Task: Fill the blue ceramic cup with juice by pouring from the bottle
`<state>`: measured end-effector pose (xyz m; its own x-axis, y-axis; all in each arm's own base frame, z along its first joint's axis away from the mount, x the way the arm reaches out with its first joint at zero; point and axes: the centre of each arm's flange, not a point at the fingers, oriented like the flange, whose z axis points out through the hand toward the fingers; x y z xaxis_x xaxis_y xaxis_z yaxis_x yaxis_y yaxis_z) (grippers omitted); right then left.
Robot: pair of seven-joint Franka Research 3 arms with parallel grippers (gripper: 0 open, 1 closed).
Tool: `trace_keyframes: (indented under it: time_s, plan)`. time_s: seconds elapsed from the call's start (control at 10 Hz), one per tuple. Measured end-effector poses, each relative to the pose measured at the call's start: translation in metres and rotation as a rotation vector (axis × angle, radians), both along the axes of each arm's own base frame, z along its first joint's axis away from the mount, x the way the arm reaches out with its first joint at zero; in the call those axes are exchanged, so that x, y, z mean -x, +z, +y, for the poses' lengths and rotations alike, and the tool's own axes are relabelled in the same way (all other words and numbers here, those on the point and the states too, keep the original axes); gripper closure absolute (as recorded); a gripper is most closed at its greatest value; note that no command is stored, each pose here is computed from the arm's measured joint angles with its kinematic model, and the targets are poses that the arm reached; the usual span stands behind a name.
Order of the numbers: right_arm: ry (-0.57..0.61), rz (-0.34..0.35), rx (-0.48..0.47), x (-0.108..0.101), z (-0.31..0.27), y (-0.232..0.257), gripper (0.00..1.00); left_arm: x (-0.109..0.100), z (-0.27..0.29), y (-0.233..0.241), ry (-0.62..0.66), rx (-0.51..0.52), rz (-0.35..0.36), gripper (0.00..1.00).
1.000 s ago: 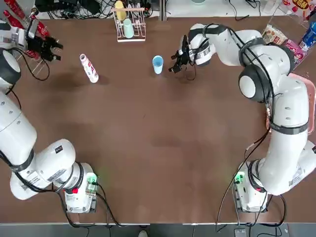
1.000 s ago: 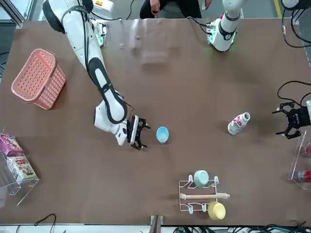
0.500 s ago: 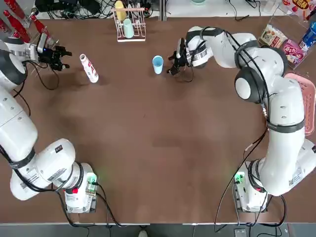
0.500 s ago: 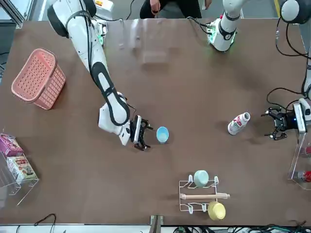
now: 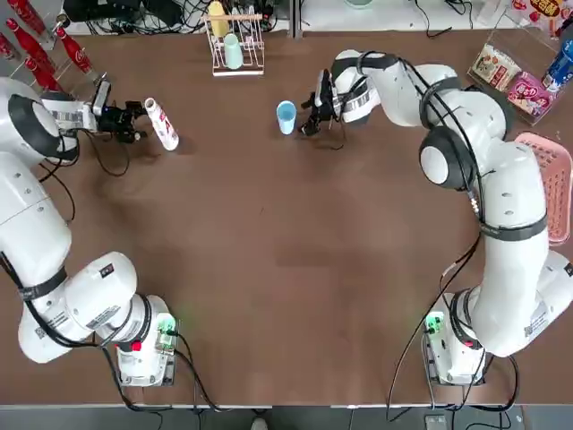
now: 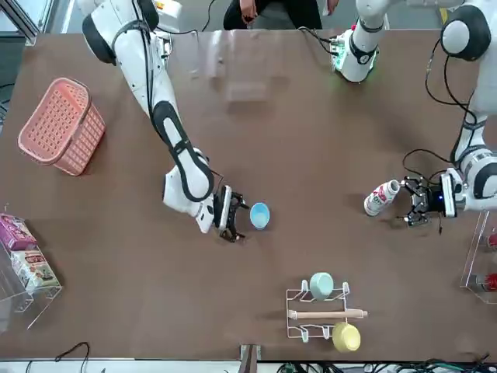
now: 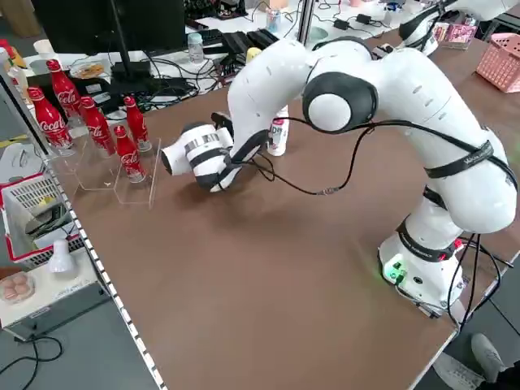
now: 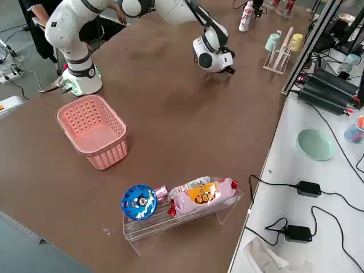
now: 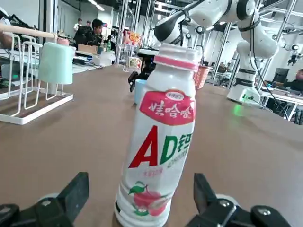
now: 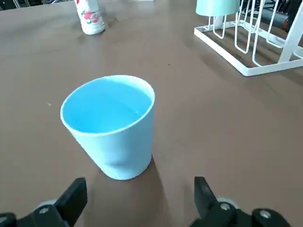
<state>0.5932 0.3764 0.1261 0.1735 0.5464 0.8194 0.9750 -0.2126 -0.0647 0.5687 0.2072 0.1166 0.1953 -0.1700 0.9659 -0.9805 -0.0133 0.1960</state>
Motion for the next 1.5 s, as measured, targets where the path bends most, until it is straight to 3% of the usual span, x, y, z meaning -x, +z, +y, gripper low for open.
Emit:
trace_keyframes:
  time_s: [0.5,1.1,1.5]
  plan:
    - [-0.026,0.02,-0.02,0.008,0.015,-0.008,0.0,0.01,-0.023,-0.012,-0.033,0.037,-0.033,0.02]
    - [-0.019,0.027,-0.022,0.014,0.022,-0.011,0.0,-0.001,-0.051,-0.004,-0.071,0.076,-0.09,0.02]
    - [-0.005,0.036,-0.036,0.023,0.036,-0.009,0.0,0.005,-0.065,-0.01,-0.084,0.104,-0.095,0.14]
